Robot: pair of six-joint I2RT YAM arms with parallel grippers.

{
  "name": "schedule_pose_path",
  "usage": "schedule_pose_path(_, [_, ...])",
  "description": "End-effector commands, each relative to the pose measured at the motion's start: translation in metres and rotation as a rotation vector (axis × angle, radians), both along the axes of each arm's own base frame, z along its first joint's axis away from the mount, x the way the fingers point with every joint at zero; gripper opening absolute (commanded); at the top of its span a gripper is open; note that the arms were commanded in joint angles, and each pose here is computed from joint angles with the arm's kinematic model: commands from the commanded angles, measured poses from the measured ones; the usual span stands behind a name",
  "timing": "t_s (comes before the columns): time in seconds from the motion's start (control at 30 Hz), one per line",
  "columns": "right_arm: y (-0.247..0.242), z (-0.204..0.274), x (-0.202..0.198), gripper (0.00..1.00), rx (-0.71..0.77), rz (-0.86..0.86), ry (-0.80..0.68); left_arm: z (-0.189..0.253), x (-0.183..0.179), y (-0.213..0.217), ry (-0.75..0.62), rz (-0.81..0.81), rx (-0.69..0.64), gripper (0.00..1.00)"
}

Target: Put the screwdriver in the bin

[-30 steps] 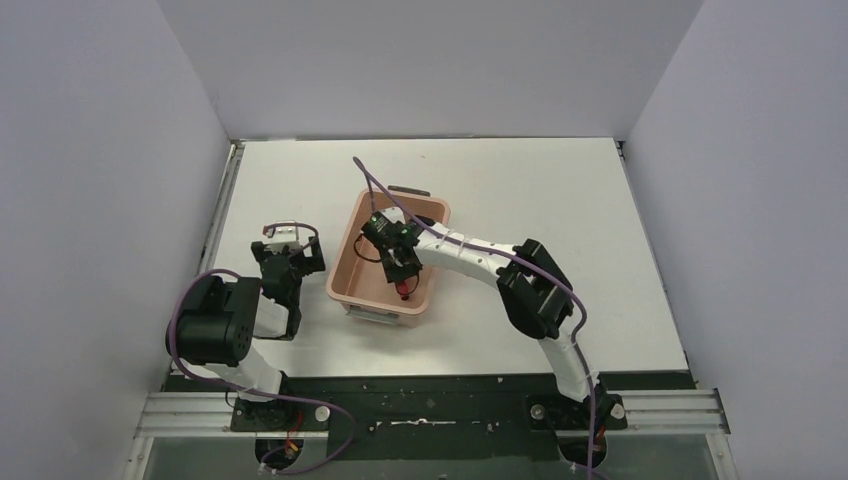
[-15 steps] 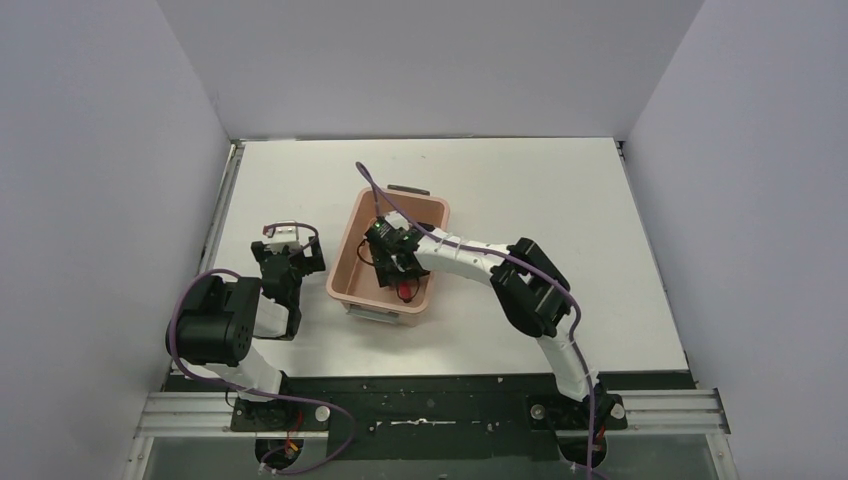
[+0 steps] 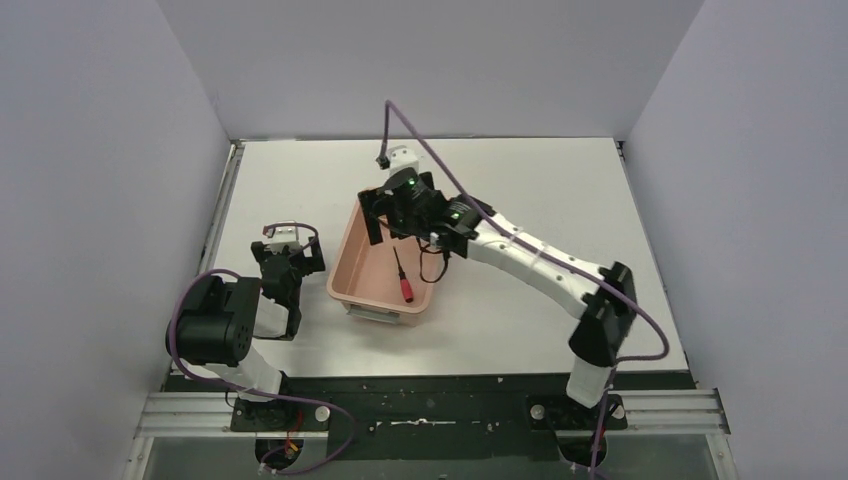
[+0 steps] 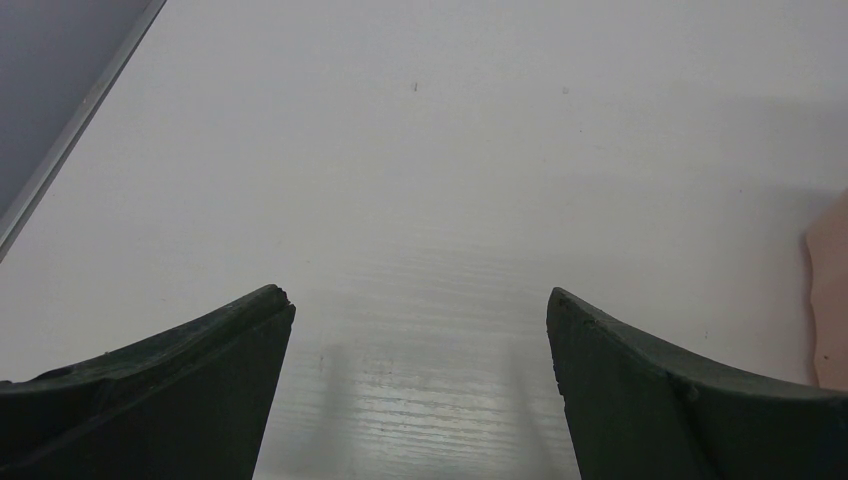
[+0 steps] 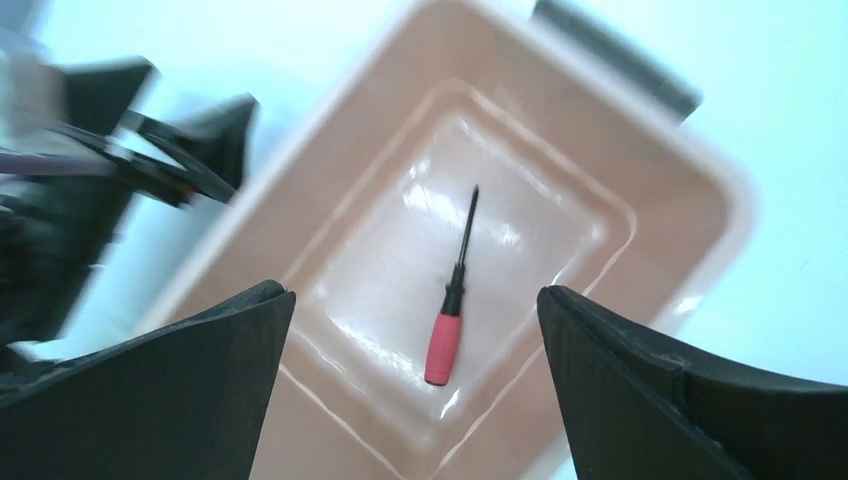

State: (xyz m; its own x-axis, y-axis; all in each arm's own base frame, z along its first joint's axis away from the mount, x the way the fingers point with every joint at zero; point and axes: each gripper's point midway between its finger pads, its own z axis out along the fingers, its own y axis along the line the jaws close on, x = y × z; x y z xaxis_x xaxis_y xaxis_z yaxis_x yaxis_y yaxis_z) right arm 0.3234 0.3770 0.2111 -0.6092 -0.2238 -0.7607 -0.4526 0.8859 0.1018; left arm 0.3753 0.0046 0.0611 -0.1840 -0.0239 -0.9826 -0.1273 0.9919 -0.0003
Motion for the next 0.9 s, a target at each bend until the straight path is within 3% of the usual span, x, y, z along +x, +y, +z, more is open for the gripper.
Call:
schedule_pose_path(0.0, [-0.032,0.089,0.013,1.0,0.116,-0.012,-0.267,0.012,0.005,-0.002,-0.041,-0.012,0.003,0.97])
schedule_pose_path(0.1, [-0.083,0.101,0.024,1.0,0.119,-0.093,-0.371,0.012,0.005,-0.002,-0.043,-0.013,0.004,0.97])
schedule_pose_path(0.3, [-0.202,0.056,0.039,1.0,0.092,-0.314,-0.51,0.012,0.005,-0.002,-0.042,-0.012,0.003,0.97])
schedule_pose_path(0.5, [-0.296,0.0,0.022,1.0,0.076,-0.462,-0.627,0.012,0.005,-0.002,-0.042,-0.012,0.004,0.97])
schedule_pose_path(0.7, [-0.339,-0.056,-0.005,1.0,0.046,-0.562,-0.652,0.012,0.005,-0.002,-0.042,-0.012,0.004,0.97])
schedule_pose_path(0.87, [-0.349,-0.064,-0.01,1.0,0.02,-0.587,-0.654,0.012,0.005,-0.002,-0.042,-0.013,0.004,0.97])
